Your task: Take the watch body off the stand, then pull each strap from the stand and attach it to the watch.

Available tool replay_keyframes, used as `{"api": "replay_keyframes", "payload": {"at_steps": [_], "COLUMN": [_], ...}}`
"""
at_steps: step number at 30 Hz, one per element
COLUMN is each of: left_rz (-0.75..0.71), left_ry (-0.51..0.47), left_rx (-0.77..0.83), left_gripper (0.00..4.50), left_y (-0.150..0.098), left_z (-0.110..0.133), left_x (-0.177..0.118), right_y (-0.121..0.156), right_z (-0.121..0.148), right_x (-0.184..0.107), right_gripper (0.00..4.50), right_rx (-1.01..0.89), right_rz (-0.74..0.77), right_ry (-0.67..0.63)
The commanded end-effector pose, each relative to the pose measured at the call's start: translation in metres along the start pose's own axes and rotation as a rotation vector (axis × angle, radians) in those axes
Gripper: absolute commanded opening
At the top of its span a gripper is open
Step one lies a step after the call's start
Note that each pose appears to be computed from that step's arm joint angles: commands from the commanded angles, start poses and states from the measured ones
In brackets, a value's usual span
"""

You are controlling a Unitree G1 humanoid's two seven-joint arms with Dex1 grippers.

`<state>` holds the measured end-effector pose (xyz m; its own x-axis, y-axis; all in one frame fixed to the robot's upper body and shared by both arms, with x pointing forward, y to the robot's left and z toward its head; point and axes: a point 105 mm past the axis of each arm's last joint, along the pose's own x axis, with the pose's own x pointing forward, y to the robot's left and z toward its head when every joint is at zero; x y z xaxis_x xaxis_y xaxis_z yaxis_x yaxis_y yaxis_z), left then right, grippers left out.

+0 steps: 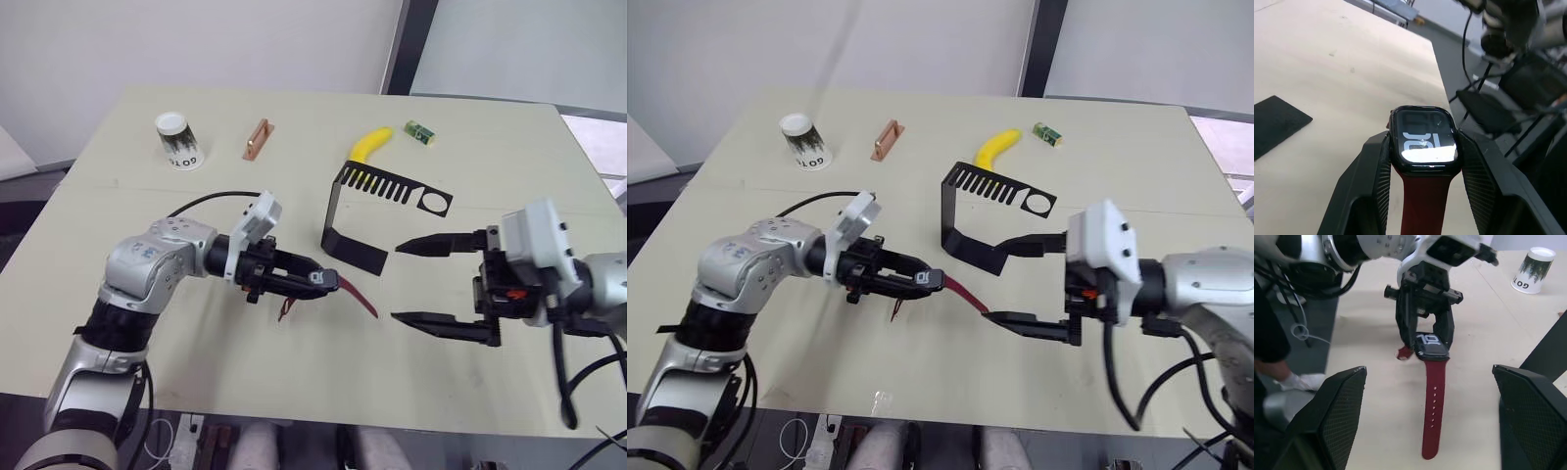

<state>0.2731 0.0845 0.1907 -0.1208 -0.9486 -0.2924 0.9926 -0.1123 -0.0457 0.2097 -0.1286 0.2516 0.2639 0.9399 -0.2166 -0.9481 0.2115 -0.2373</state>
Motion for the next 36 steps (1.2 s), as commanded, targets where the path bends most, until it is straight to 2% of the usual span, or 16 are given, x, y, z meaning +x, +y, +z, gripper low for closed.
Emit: {"api": "replay_keyframes", "payload": {"at_steps": [1, 7, 14, 20, 26, 29, 36], "left_rz": [0.002, 0.057, 0.106, 0.115, 0.118, 0.109, 0.106], "left_ry": [0.064, 0.154, 0.192, 0.202, 0.163, 0.192, 0.221], "left_rx": [0.232, 0.478, 0.643, 0.605, 0.463, 0.454, 0.257], "left_gripper": [1.59, 1.59, 1.59, 1.59, 1.59, 1.59, 1.59], "left_y": [-0.007, -0.010, -0.012, -0.014, -0.016, -0.017, -0.013], "left_z": [0.003, -0.009, -0.016, -0.021, -0.023, -0.030, -0.050], "left_x": [-0.002, -0.007, -0.009, -0.014, -0.009, -0.007, 0.005], "right_y": [0.006, 0.014, 0.023, 0.026, 0.024, 0.025, 0.027], "right_z": [0.005, -0.011, -0.022, -0.026, -0.032, -0.033, -0.037], "right_x": [-0.006, -0.006, 0.002, 0.006, 0.008, 0.008, 0.008], "right_gripper": [4.47, 4.47, 4.47, 4.47, 4.47, 4.47, 4.47], "right_rx": [0.032, 0.070, 0.060, 0.046, 0.031, 0.028, 0.038], "right_rz": [0.001, -0.006, -0.002, 0.002, -0.021, -0.025, -0.044], "right_ry": [-0.009, 0.031, 0.052, 0.052, 0.060, 0.062, 0.081]}}
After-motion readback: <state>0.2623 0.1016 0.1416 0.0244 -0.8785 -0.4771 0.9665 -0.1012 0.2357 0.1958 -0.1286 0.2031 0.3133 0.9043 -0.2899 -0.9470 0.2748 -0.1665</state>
